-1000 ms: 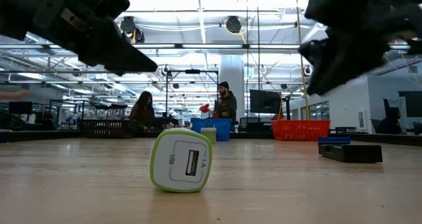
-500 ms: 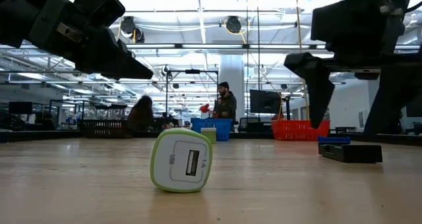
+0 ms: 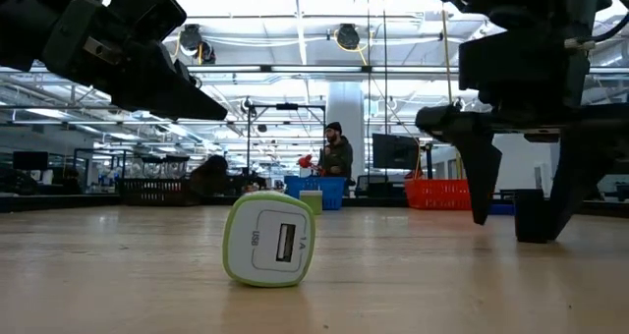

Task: Pick & Place Office items
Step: Put the black digital clock into the blue basket

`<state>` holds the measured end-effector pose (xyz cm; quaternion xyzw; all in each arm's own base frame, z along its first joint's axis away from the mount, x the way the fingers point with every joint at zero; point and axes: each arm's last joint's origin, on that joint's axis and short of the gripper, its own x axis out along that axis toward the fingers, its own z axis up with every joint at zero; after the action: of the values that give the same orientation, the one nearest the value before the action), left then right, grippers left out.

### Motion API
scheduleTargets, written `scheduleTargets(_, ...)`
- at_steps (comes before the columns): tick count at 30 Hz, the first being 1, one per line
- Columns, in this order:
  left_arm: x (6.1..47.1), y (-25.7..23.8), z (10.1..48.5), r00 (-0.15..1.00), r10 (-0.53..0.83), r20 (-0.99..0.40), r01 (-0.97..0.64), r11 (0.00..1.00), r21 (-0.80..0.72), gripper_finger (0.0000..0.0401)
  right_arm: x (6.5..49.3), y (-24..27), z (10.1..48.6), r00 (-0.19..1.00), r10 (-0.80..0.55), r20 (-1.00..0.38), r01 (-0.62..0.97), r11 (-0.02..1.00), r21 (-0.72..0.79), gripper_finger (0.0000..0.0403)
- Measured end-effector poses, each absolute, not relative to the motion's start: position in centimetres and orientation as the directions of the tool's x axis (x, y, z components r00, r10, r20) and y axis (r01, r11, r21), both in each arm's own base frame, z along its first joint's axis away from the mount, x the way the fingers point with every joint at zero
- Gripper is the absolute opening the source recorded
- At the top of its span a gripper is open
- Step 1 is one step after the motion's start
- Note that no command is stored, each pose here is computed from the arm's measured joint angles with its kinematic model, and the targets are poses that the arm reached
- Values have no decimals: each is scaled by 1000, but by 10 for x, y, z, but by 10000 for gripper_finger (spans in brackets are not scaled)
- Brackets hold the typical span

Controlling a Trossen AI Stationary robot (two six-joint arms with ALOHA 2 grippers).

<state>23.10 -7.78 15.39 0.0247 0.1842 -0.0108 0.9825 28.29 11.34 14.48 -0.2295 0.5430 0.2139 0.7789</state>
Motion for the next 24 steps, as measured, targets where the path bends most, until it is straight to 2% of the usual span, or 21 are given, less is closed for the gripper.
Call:
scheduleTargets(9, 231, -78, 154, 932, -12, -363, 29, 999, 40, 42, 282, 109, 145, 306, 67, -950, -543, 832, -116, 120)
scheduleTargets(15, 231, -78, 154, 932, -13, -363, 29, 999, 39, 42, 277, 101, 163, 343, 56, -938, -479, 869, -123, 47)
scheduleTargets(20, 231, -79, 154, 932, -16, -363, 32, 999, 38, 42, 268, 79, 177, 513, 72, -856, -348, 928, -131, 43)
scheduleTargets(24, 230, -80, 154, 932, -21, -363, 37, 999, 39, 42, 263, 62, 169, 685, 122, -719, -185, 983, -9, 43)
